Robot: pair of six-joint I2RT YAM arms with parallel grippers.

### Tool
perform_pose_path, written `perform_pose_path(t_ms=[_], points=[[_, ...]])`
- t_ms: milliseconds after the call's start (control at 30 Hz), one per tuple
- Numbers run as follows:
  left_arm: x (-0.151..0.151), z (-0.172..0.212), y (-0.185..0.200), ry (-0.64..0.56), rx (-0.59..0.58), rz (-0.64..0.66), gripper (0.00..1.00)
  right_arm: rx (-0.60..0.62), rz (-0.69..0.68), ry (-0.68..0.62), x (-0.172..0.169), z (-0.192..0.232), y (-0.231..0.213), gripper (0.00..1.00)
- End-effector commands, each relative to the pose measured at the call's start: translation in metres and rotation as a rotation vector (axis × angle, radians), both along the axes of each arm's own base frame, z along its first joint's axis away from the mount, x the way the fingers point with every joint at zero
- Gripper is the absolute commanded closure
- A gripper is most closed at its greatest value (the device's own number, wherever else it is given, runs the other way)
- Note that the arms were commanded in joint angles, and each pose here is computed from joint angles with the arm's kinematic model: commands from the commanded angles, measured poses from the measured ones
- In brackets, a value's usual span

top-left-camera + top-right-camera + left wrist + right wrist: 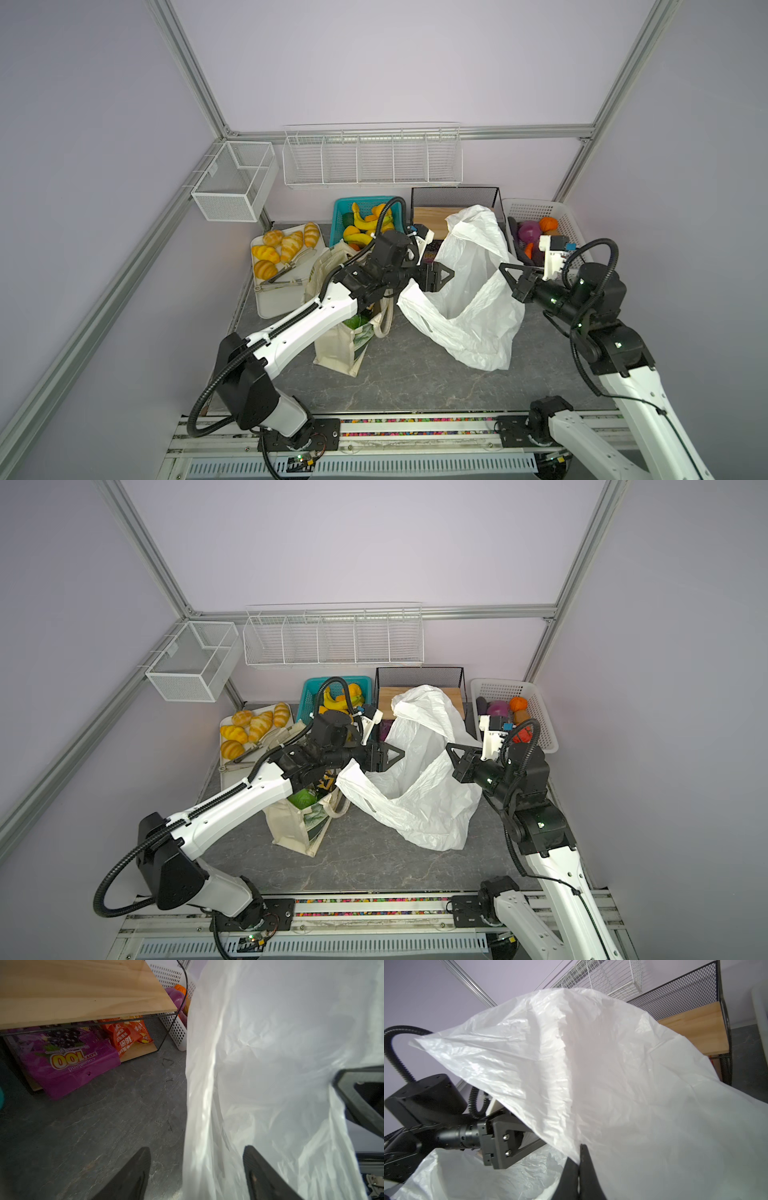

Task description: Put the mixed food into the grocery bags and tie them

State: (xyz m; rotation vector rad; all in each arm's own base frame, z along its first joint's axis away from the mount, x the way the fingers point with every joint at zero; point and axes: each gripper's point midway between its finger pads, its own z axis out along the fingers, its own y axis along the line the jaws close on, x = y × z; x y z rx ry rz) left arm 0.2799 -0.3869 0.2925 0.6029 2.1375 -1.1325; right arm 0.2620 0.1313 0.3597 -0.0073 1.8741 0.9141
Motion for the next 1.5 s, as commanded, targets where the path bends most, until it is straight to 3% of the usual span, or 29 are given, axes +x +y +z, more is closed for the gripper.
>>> perform_pose_path(t_ms=[0,100,233,400,500,567,633,767,833,900,1033,1167,1300,1467], points=[[0.007,0.02,-0.013,-0.02,-0.063,-0.006,0.4,0.038,0.028,-0.041,-0.001,0.012,0.004,0.94],[0.017,0.025,-0.017,-0.06,-0.091,0.011,0.55,-0.005,0.024,-0.033,-0.001,0.004,0.003,0.94],[0.025,0.025,-0.009,-0.048,-0.071,0.013,0.99,-0.127,-0.019,-0.015,-0.006,-0.009,-0.01,0.94],[0.025,0.034,0.048,0.006,-0.069,0.101,1.0,-0.424,-0.335,0.101,-0.014,-0.035,-0.081,0.94],[0.011,0.023,0.074,0.013,0.05,0.121,1.0,-0.499,-0.412,0.145,-0.016,-0.051,-0.1,0.94],[0.007,0.017,0.096,0.004,0.174,0.165,1.0,-0.489,-0.387,0.172,-0.014,-0.061,-0.094,0.94],[0.0,0.023,0.115,-0.019,0.223,0.197,1.0,-0.457,-0.31,0.204,-0.008,-0.073,-0.078,0.94],[-0.027,0.046,0.107,-0.01,0.136,0.075,1.0,-0.336,-0.043,0.18,0.003,-0.079,-0.022,0.88],[-0.033,0.058,0.107,-0.025,0.115,0.05,1.0,-0.32,0.103,0.116,0.002,-0.075,0.011,0.8],[-0.03,0.055,0.107,-0.029,0.132,0.053,1.0,-0.407,0.182,0.039,-0.002,-0.079,0.031,0.67],[-0.024,0.042,0.103,0.026,0.183,0.05,1.0,-0.613,0.212,-0.129,-0.004,-0.09,0.048,0.34],[-0.027,0.046,0.095,0.048,0.149,0.012,1.0,-0.68,0.151,-0.247,0.001,-0.098,0.048,0.12],[-0.027,0.043,0.093,0.055,0.158,-0.001,1.0,-0.694,0.043,-0.305,0.012,-0.087,0.041,0.0],[-0.026,0.029,0.09,0.083,0.182,-0.017,1.0,-0.648,0.072,-0.422,0.006,-0.052,0.056,0.08]])
